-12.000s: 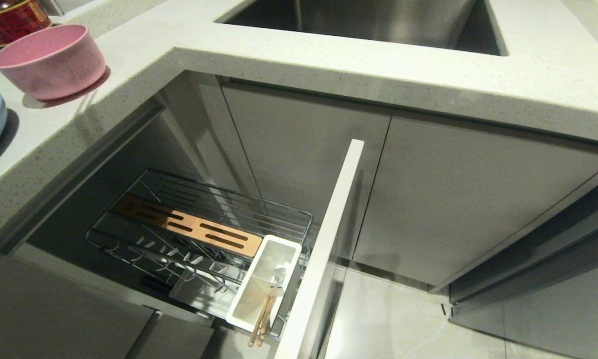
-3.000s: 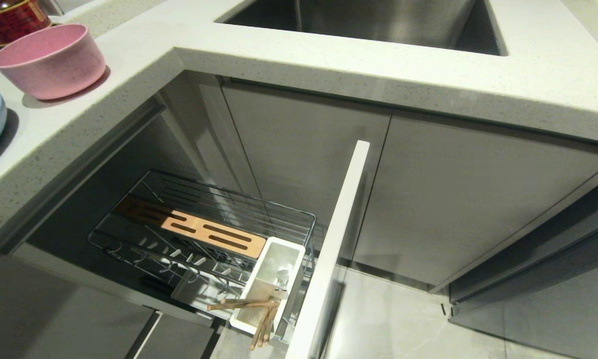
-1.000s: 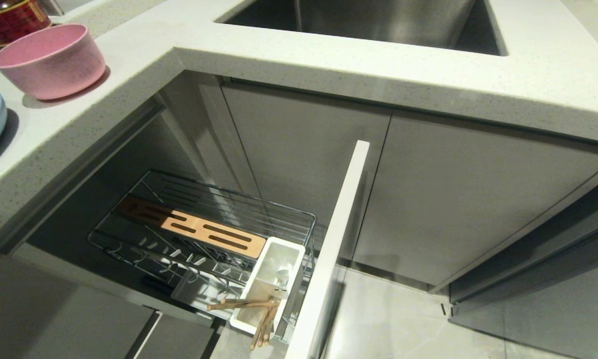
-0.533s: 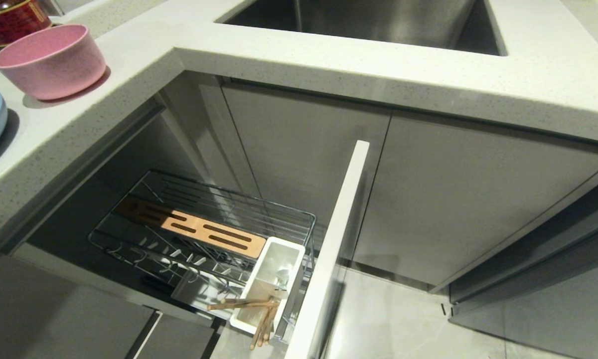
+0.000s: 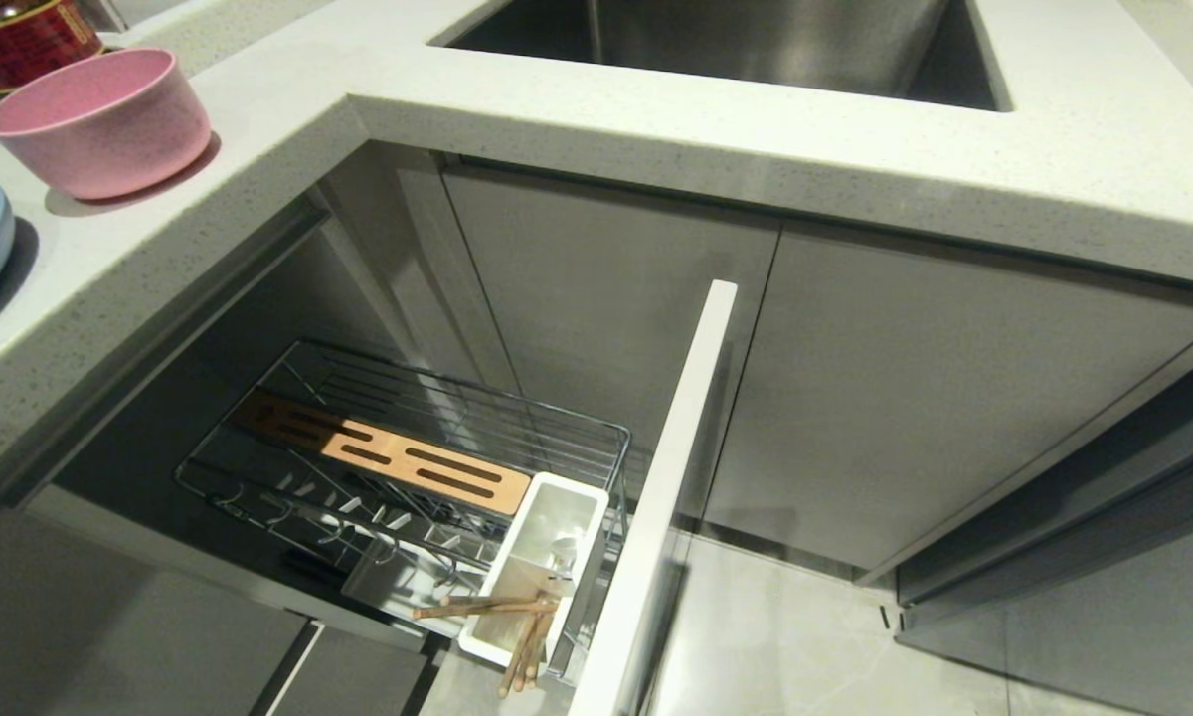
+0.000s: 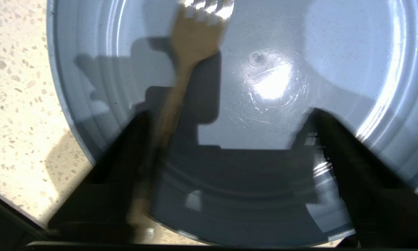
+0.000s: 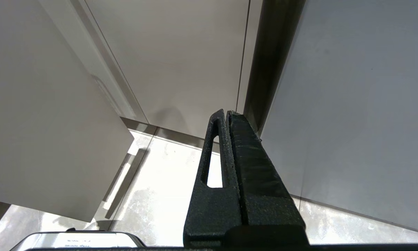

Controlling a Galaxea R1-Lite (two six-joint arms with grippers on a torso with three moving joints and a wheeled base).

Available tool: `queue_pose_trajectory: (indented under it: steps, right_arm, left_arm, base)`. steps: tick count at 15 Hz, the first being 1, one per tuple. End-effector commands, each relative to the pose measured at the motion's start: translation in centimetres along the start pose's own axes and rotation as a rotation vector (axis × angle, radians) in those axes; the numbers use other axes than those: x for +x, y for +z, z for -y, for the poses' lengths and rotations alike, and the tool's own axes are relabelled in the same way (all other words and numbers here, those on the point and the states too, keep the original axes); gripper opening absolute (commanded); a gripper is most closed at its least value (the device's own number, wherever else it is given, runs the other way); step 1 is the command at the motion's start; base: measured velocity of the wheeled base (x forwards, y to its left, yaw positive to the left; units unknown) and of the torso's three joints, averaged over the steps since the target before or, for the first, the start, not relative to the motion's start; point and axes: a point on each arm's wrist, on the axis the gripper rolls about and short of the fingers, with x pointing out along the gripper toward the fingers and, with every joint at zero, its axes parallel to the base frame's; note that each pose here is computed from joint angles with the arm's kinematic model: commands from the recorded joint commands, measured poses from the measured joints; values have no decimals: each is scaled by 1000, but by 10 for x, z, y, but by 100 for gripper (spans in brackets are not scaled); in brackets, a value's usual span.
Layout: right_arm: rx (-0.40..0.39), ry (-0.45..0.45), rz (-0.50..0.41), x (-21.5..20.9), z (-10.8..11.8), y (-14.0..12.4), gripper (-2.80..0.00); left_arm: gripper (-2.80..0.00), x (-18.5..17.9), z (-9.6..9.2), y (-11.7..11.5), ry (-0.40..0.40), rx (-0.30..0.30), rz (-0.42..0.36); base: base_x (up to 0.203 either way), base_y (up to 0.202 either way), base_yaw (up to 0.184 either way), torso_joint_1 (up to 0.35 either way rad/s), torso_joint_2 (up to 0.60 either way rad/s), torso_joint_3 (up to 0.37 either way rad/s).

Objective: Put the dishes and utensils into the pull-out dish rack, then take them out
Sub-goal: Pick up the fork and place it in the cupboard

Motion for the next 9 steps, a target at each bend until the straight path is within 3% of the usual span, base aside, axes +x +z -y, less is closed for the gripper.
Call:
queue_pose_trajectory:
  steps: [1,9]
  right_arm:
    - [0,0,-24,1,0,-7,-280]
    - [0,0,-24,1,0,-7,-280]
  left_arm:
    - [-280,1,0,-2,-4,-5,-13]
    - [-280,2,0,-2,-4,-8,-11]
  base:
    - [0,0,0,0,0,0]
    - [0,0,0,0,0,0]
